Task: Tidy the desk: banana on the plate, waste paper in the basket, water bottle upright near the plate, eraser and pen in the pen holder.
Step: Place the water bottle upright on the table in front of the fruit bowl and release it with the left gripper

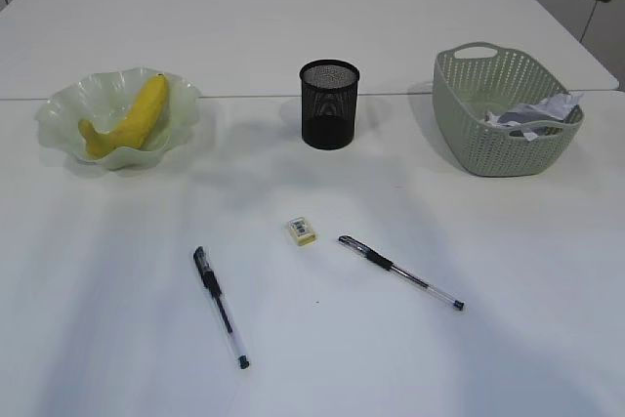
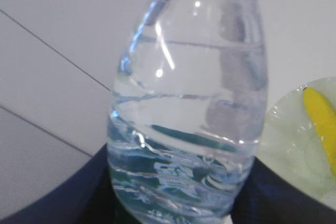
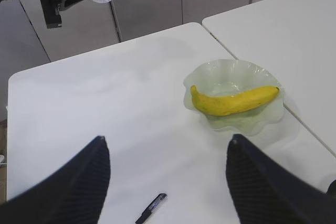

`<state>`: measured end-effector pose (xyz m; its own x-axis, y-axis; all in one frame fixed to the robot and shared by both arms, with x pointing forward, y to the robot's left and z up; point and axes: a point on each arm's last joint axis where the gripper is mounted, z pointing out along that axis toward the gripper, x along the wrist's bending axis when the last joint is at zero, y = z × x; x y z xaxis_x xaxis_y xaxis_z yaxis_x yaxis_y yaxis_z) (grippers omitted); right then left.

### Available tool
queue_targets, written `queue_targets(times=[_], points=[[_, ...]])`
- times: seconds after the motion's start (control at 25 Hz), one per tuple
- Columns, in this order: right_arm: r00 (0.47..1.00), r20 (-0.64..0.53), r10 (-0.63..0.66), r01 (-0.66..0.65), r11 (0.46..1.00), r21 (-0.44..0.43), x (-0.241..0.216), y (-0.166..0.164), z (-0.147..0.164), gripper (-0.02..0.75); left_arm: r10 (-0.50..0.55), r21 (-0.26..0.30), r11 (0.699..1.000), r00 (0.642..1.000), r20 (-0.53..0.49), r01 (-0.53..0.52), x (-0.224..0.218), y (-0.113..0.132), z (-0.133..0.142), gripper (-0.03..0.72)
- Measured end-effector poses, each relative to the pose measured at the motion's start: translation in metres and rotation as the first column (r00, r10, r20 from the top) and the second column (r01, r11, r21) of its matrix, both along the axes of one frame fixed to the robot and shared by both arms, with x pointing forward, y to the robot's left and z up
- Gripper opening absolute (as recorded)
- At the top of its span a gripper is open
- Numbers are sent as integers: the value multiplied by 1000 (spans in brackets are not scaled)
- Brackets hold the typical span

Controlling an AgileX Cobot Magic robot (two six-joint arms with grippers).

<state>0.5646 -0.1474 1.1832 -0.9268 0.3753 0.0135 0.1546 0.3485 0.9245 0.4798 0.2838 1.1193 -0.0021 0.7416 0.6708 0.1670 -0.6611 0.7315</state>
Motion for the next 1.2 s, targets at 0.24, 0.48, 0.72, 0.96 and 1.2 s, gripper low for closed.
queue_targets(times=[0.24,0.48,0.72,0.96,1.2], points=[[1000,-1,2,-2,1000,0,0,0,0,514,-63,59,996,996,65,60,-6,-31,7,405],[1000,-2,3,-3,1000,-1,0,0,0,514,-45,-32,998,988,146,50,-13,-46,14,405],[1000,-2,3,-3,1000,-1,0,0,0,512,-44,-43,997,964,261,57,-14,-47,24,403],[1000,-9,5,-5,1000,-1,0,0,-1,513,-93,-23,994,942,322,106,-15,-52,31,403],[1000,-30,7,-7,1000,-8,3,1,-6,513,-94,-264,945,931,352,194,-15,-55,31,398]])
